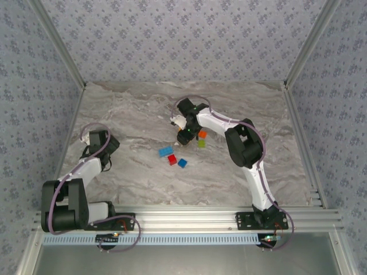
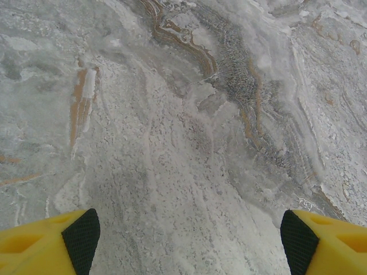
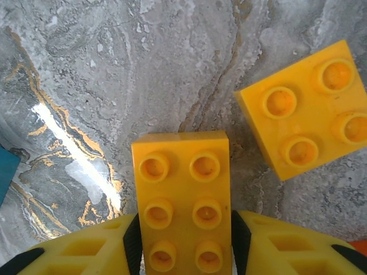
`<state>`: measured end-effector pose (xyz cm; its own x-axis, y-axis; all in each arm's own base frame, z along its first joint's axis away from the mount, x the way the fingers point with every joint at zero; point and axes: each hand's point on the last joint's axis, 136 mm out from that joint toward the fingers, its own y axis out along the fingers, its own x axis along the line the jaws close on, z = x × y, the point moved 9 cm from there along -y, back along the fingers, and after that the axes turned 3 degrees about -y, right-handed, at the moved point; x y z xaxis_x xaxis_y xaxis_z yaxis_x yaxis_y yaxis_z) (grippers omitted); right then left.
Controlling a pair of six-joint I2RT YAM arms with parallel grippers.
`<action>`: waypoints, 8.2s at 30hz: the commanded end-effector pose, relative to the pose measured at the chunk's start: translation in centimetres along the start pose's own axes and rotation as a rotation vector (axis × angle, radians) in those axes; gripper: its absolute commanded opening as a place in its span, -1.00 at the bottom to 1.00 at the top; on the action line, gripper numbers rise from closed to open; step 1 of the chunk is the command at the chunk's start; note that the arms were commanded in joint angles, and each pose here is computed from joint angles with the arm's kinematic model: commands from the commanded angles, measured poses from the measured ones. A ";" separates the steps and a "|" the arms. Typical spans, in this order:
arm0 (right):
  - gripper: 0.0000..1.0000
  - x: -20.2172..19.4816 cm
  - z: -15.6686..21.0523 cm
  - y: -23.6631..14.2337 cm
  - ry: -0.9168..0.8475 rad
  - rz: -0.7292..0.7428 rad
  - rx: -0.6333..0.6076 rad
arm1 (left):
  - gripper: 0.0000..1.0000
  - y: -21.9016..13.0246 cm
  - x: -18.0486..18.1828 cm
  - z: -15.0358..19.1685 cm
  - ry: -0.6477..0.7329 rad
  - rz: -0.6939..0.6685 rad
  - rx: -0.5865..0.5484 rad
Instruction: Assemble a carrot with lego
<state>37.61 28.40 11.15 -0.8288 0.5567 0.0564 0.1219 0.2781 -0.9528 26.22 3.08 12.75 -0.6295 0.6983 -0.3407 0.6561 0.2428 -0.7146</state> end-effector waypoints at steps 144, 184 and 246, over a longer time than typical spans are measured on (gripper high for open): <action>-0.43 12.9 -0.4 -8.3 0.317 0.176 0.003 | 0.68 -0.4 -1.3 -0.6 0.026 -0.017 -0.040; -0.22 5.3 2.3 -3.4 0.012 0.036 0.015 | 0.68 -0.1 -1.6 -0.6 0.043 -0.025 -0.027; 0.51 10.8 -5.5 2.9 -0.528 -0.047 0.242 | 0.68 -0.1 -1.7 -0.6 0.046 -0.029 -0.027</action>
<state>32.39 39.14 11.40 -0.9953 0.0956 -0.0126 0.0193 0.0704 -0.9973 26.94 2.27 13.19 -0.6260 0.7183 -0.3036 0.6485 0.2633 -0.7142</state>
